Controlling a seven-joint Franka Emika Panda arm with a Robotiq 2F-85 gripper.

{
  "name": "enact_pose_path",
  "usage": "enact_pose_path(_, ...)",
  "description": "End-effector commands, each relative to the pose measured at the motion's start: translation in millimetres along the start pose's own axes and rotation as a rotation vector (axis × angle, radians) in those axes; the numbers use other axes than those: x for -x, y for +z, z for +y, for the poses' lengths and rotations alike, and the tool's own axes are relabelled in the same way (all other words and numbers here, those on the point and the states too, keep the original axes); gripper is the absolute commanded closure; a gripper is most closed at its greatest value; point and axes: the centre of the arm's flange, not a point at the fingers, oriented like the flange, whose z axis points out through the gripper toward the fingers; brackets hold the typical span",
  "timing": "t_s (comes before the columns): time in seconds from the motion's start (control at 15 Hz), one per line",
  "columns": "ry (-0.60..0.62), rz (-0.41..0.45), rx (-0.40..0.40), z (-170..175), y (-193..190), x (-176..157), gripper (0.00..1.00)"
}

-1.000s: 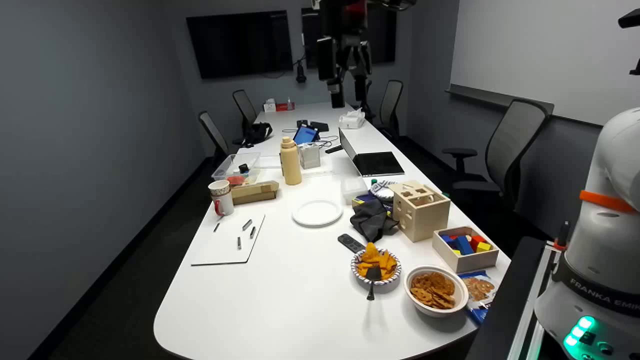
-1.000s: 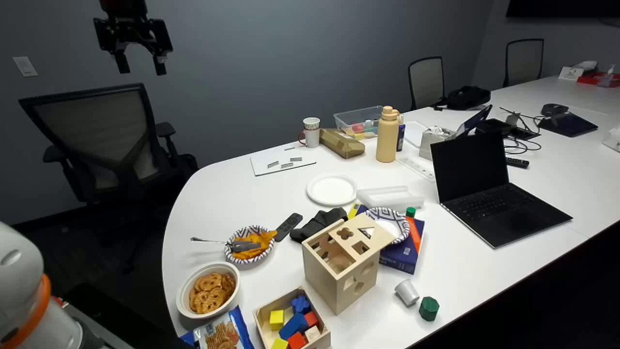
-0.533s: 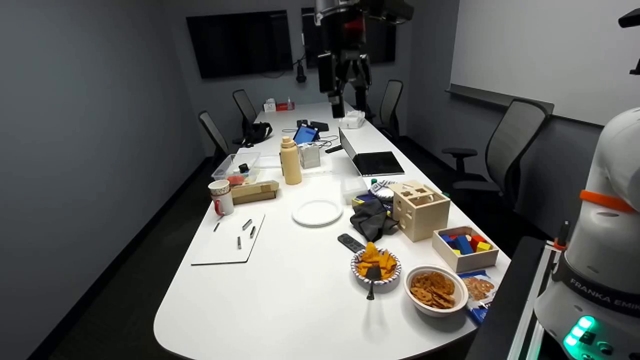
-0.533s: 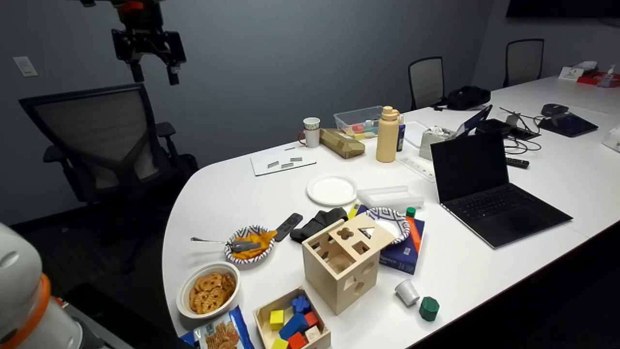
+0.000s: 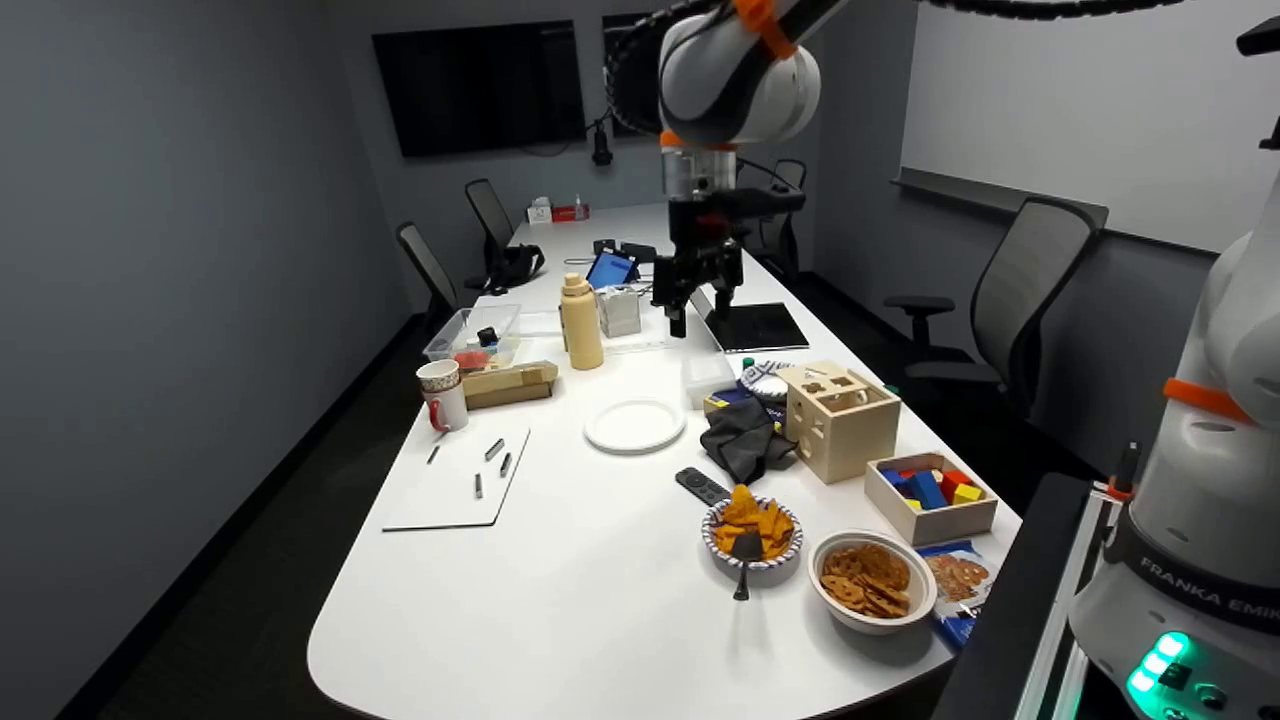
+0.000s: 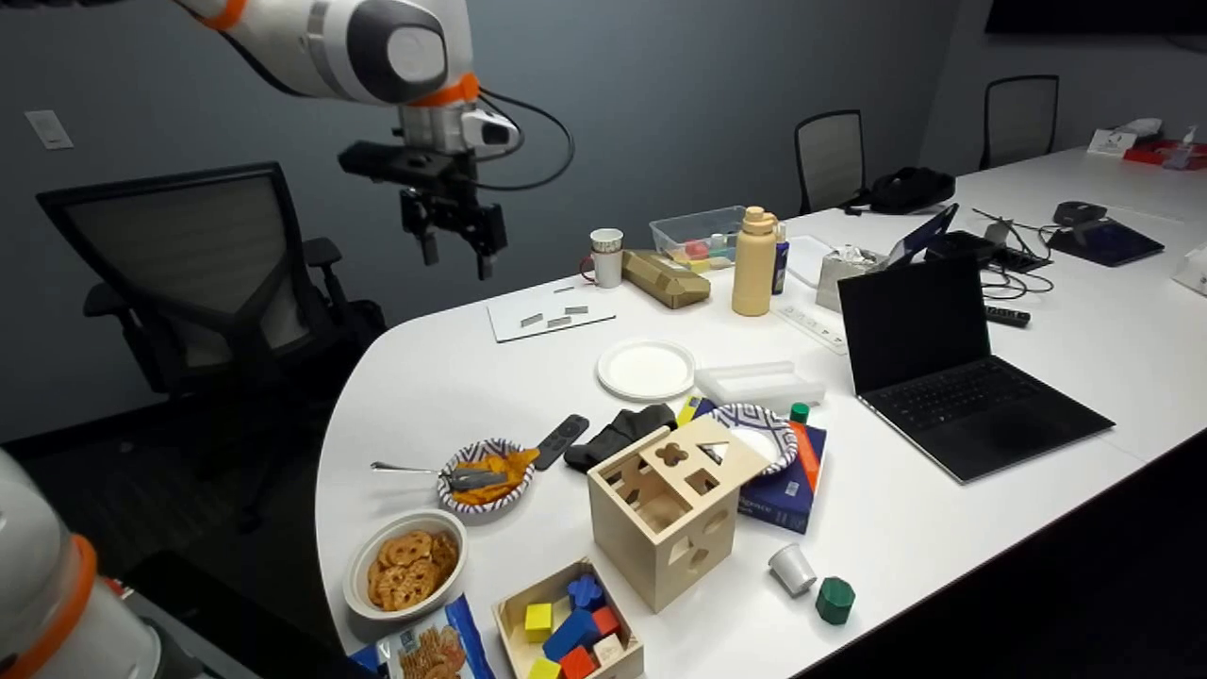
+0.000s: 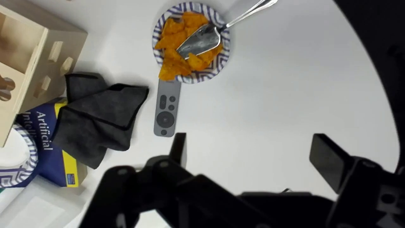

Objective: Use the towel to wipe the table.

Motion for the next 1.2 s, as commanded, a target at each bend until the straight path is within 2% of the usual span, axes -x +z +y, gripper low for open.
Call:
enact_pose_path(0.0, 0.085, 0.106, 0.002, 50, 44, -28, 0.00)
enact_pose_path(0.2, 0.162, 0.163, 0.025, 90, 74, -45, 0.00)
enact_pose_path(0.4, 0.242, 0.176, 0.047, 123, 105, -57, 0.00)
enact_pose_path(0.53, 0.294, 0.171, 0.033, 139, 125, -60, 0.00)
enact_pose_path(0.93, 0.481, 0.146, -0.083, 164, 182, -60, 0.00)
enact_pose_path(1.13, 0.632, 0.217, -0.166, 176, 200, -63, 0.00)
